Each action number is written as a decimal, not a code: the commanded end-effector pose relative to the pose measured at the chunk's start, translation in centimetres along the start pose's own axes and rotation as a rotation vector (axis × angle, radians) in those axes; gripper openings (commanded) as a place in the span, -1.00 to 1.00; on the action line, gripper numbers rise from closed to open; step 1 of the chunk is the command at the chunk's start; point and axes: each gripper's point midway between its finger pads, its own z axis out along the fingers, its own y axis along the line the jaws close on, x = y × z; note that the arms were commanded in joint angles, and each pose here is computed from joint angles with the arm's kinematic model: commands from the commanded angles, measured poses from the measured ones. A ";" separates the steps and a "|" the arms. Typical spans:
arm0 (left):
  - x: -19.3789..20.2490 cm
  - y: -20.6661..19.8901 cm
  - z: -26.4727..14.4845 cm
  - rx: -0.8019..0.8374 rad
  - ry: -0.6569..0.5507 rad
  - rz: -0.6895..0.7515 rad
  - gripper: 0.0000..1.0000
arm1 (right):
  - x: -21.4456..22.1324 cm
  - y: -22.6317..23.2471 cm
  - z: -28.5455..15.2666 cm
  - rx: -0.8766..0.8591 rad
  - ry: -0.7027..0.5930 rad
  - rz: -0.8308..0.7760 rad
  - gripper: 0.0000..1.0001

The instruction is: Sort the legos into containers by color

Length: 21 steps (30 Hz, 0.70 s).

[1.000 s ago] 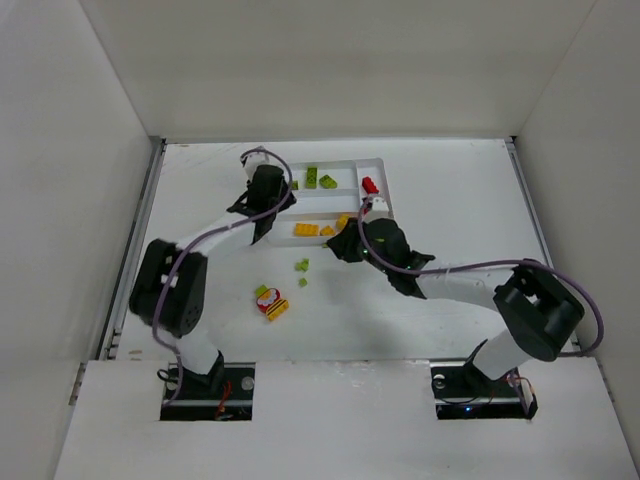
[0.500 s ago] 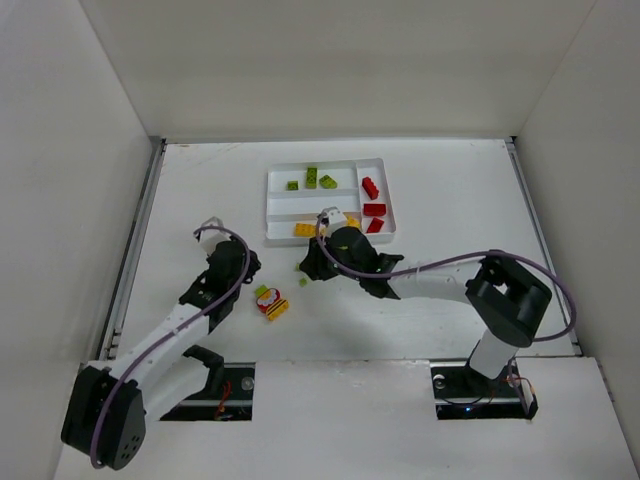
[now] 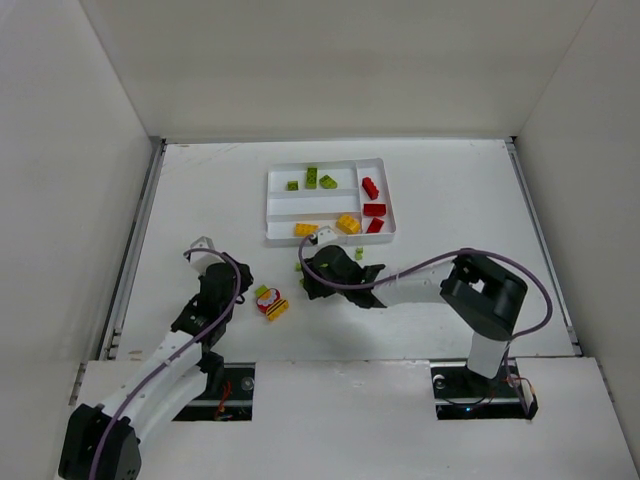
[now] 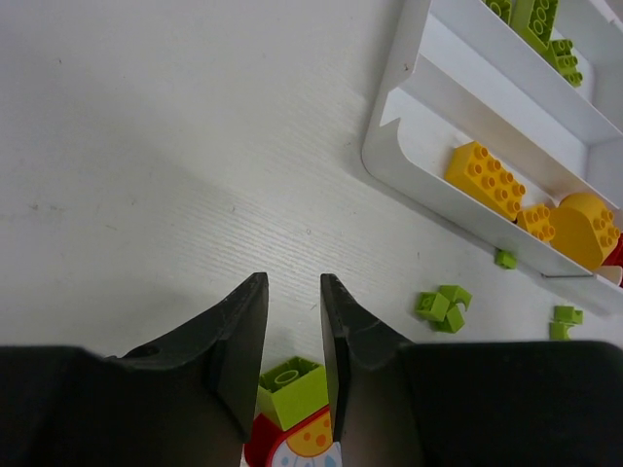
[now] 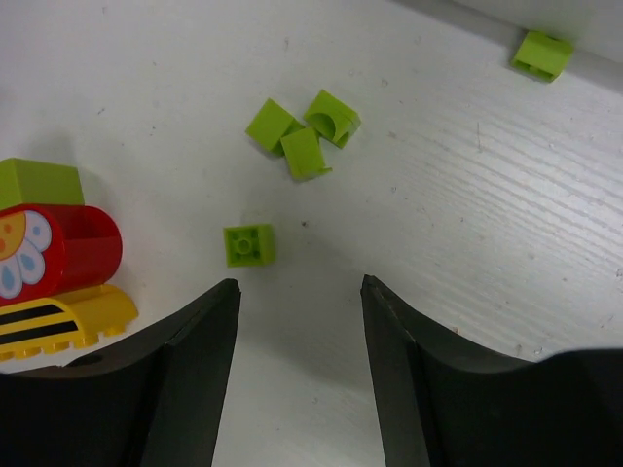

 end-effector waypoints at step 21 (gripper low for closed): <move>-1.2 0.1 0.0 0.062 -0.089 -0.047 -0.37 | -10.7 1.3 -1.4 0.020 -0.198 0.022 -0.54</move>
